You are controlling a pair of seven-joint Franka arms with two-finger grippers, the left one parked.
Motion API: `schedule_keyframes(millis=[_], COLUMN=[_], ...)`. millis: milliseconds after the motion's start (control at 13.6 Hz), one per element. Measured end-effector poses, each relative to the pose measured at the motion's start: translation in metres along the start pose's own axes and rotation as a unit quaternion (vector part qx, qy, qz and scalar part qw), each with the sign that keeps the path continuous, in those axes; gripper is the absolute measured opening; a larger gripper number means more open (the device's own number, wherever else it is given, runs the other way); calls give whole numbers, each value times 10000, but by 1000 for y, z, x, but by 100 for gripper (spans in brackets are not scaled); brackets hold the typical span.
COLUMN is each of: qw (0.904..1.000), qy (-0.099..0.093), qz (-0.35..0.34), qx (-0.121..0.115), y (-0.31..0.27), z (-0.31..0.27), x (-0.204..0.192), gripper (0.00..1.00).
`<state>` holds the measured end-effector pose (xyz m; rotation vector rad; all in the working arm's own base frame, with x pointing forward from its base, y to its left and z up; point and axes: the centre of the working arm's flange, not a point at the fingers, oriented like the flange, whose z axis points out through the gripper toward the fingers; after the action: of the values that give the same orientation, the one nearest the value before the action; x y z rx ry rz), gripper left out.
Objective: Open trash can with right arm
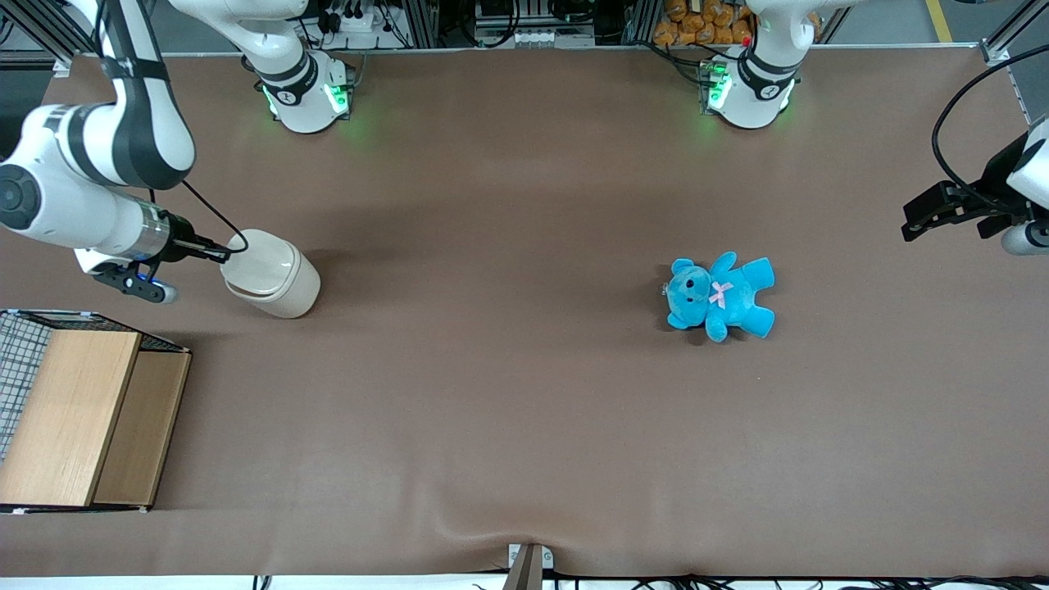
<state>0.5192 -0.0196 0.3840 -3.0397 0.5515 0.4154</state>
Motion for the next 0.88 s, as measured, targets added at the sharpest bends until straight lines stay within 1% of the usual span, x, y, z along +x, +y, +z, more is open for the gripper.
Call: schedule_keyframes(millis=[73,367,514,734,807,881], qw=[10000,9999,9998,9995,9993,9988], qy=[-19,32,73,201,274,392], qz=[-21,-100,-150,-208,-214,-221], qx=[-9,57,90,126,150,188], y=[-4,-14,-19,-24,-24,-24], z=[-18,-76,-98,-128,-138,-151], x=[-1,-6,-9,-14,-14,-15], gripper=[1,1,17,48,58,69])
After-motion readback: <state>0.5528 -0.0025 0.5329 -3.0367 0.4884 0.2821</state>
